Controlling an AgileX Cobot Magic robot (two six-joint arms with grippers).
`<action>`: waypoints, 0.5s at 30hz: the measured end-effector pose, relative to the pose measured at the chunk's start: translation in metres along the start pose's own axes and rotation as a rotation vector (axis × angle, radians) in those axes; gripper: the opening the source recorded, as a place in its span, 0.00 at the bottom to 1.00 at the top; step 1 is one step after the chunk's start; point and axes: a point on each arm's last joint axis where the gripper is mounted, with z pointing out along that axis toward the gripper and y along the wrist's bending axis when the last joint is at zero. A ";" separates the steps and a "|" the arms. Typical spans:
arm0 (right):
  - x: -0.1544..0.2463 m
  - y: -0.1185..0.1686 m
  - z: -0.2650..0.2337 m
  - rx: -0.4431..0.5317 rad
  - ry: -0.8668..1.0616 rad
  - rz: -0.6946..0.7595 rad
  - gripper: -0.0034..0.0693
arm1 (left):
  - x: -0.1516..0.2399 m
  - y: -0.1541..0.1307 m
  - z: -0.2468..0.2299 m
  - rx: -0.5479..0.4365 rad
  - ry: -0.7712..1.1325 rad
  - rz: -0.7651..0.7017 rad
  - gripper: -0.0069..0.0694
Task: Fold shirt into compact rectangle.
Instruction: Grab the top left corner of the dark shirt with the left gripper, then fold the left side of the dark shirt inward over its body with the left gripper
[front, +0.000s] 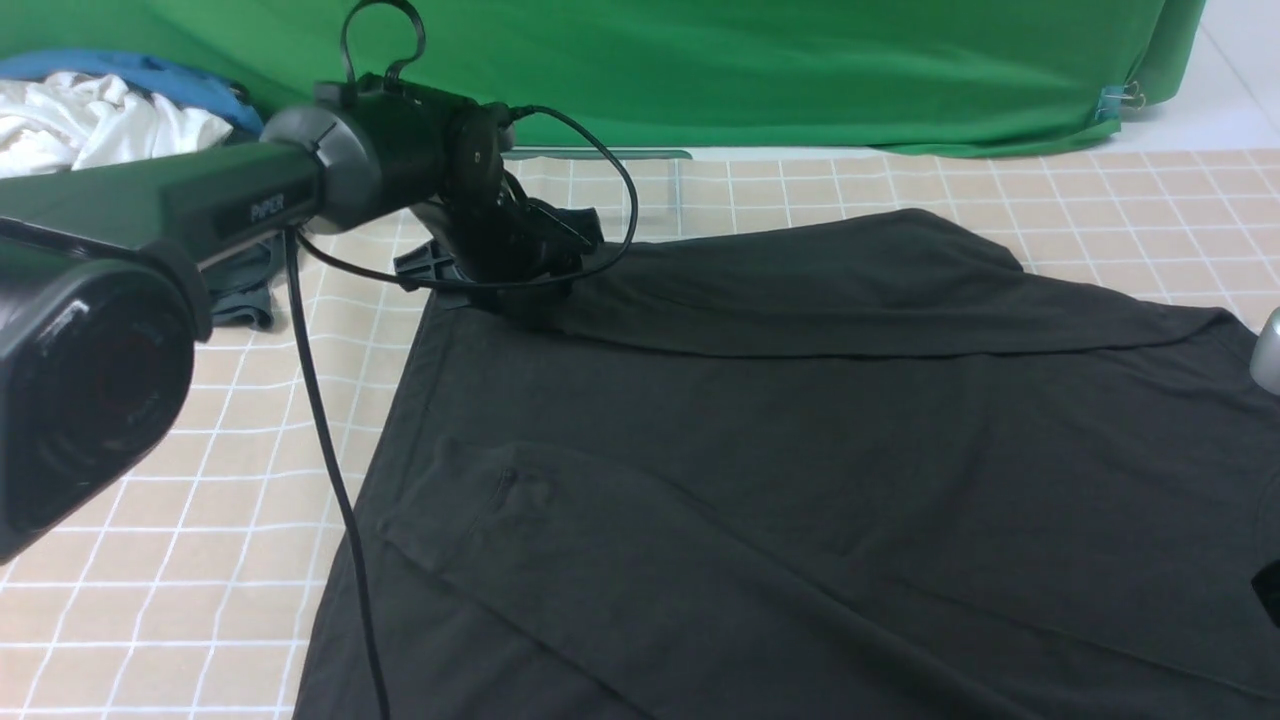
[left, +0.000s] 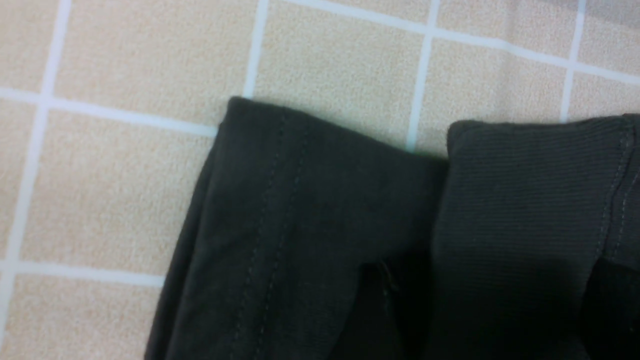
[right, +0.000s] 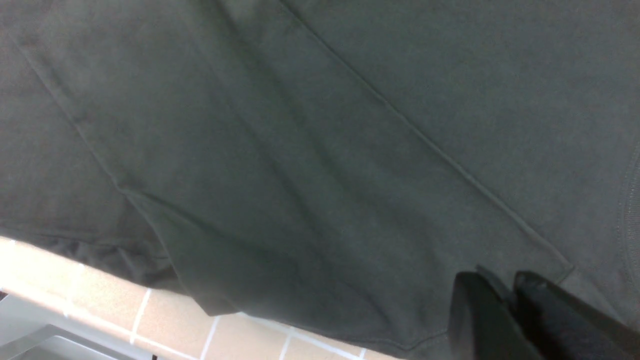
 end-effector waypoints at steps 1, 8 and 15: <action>0.000 0.000 0.000 0.000 0.000 0.000 0.23 | 0.000 0.000 0.001 0.000 0.001 0.008 0.73; 0.000 0.000 0.000 0.000 0.000 0.001 0.24 | 0.001 0.000 0.006 0.009 0.007 0.032 0.40; 0.000 0.000 0.000 0.000 0.000 0.001 0.24 | -0.002 -0.002 -0.004 0.018 0.024 0.053 0.15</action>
